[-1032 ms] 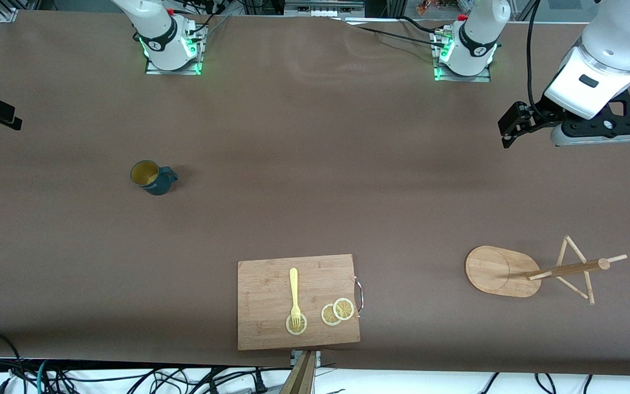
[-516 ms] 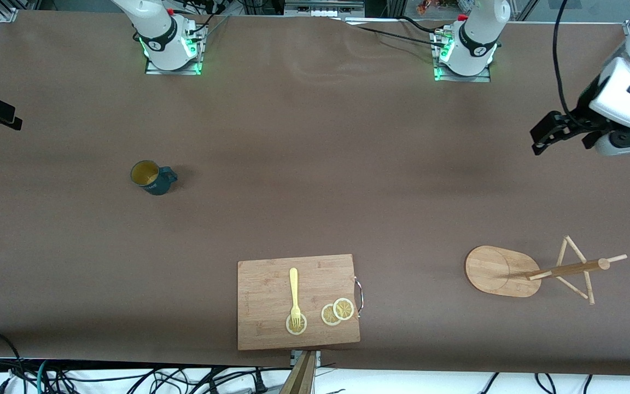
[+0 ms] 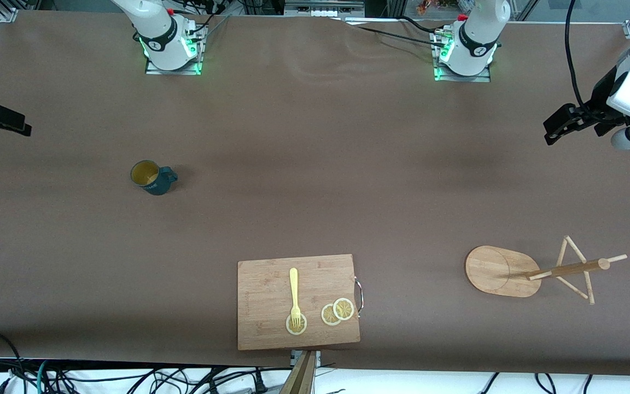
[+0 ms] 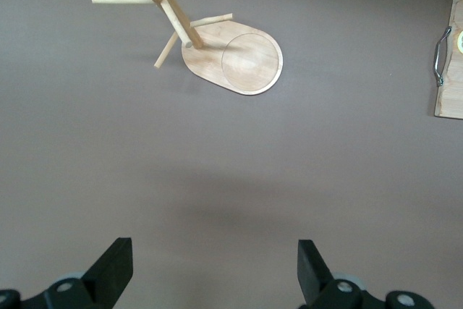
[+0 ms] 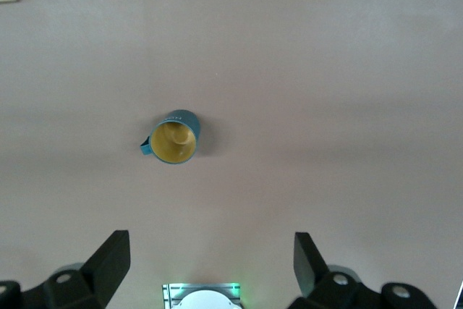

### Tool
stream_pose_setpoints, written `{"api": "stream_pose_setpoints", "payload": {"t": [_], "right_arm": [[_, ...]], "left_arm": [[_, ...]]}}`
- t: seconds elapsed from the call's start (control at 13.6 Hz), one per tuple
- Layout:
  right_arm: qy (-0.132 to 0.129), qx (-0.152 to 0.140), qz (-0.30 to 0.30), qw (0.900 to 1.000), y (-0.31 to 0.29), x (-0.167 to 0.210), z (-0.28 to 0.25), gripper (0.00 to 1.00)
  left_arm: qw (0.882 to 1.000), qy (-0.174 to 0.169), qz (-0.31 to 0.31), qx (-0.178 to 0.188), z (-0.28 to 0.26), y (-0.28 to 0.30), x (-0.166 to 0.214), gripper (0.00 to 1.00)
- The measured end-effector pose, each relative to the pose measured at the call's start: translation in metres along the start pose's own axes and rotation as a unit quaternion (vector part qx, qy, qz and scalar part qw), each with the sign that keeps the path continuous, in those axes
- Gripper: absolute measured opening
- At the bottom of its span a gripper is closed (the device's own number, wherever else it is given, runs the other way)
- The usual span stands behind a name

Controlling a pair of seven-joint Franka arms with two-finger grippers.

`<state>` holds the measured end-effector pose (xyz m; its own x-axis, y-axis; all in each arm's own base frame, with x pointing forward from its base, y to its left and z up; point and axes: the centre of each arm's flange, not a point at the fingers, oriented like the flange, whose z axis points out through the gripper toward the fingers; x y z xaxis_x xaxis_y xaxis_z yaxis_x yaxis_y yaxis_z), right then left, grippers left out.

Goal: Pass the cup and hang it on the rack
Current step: 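Reach the right gripper down toward the teal mug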

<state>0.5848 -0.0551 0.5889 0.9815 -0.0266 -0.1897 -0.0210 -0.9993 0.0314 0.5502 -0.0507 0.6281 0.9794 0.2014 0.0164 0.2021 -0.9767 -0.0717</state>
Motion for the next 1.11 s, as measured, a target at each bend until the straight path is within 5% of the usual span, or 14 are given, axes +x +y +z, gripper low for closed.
{"api": "stream_pose_setpoints", "payload": {"t": [0.66,1.11], "right_arm": [[-0.061,-0.002,-0.005,0.998,-0.006,0.043,0.077,1.00],[-0.065,-0.006,-0.024,0.998,-0.027,0.063,0.156,1.00]], "left_arm": [[1.000,0.001,-0.008,0.000,0.010,-0.008,0.004,1.00],[1.000,0.016,-0.005,-0.006,0.011,-0.003,0.008,1.00]]}}
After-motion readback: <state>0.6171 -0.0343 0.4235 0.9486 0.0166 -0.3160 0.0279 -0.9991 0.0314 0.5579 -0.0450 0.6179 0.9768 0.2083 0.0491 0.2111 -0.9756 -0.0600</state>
